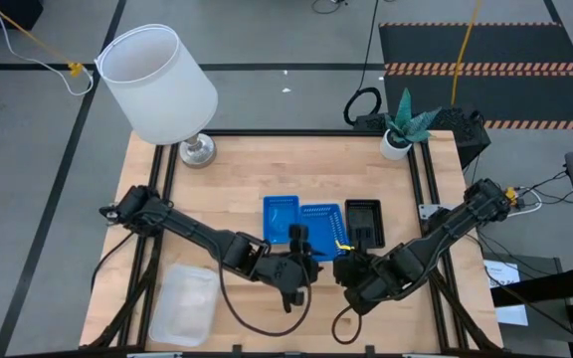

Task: Stack baskets by color
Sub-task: Stack the right blue bin on the left blue bin

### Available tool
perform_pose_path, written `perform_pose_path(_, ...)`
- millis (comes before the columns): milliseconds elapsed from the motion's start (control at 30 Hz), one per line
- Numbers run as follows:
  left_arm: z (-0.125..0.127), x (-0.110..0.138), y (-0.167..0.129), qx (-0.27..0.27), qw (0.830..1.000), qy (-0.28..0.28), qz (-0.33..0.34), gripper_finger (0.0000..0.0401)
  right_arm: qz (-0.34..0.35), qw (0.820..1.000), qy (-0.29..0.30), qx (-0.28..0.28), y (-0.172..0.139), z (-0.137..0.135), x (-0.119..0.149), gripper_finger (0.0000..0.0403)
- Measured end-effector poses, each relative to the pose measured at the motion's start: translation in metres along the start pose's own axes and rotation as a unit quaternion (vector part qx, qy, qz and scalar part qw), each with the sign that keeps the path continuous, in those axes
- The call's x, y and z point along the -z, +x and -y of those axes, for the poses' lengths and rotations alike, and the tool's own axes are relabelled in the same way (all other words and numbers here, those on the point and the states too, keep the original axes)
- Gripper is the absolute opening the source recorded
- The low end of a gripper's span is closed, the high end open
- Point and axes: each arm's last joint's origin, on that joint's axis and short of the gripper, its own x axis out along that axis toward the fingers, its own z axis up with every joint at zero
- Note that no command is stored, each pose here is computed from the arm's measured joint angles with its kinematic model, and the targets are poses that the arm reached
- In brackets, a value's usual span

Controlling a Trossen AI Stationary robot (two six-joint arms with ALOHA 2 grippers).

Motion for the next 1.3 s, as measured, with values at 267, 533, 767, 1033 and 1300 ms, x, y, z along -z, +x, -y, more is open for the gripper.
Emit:
perform_pose_path(267,-0.004,0.009,0.002,0.0,0.999,0.021,-0.041,0.004,0.021,1.0,-0.007,0.004,0.0,-0.001,-0.004,0.0007)
perform_pose_path(533,-0.007,0.012,0.003,-0.001,0.998,0.024,-0.056,0.0019,0.035,0.999,-0.015,-0.002,0.0,-0.002,-0.007,0.0007)
perform_pose_path(767,-0.007,0.015,0.002,0.0,0.997,0.039,-0.072,0.0009,0.048,0.998,-0.026,0.003,0.0,-0.002,-0.009,0.0017)
perform_pose_path(1033,-0.006,0.025,0.002,0.004,0.993,0.035,-0.116,0.0007,0.11,0.992,-0.058,0.01,-0.011,-0.016,-0.013,0.0116)
perform_pose_path(1300,0.012,0.037,-0.008,-0.012,0.987,0.047,-0.155,0.0007,0.173,0.981,-0.071,0.059,-0.046,-0.022,0.003,0.0202)
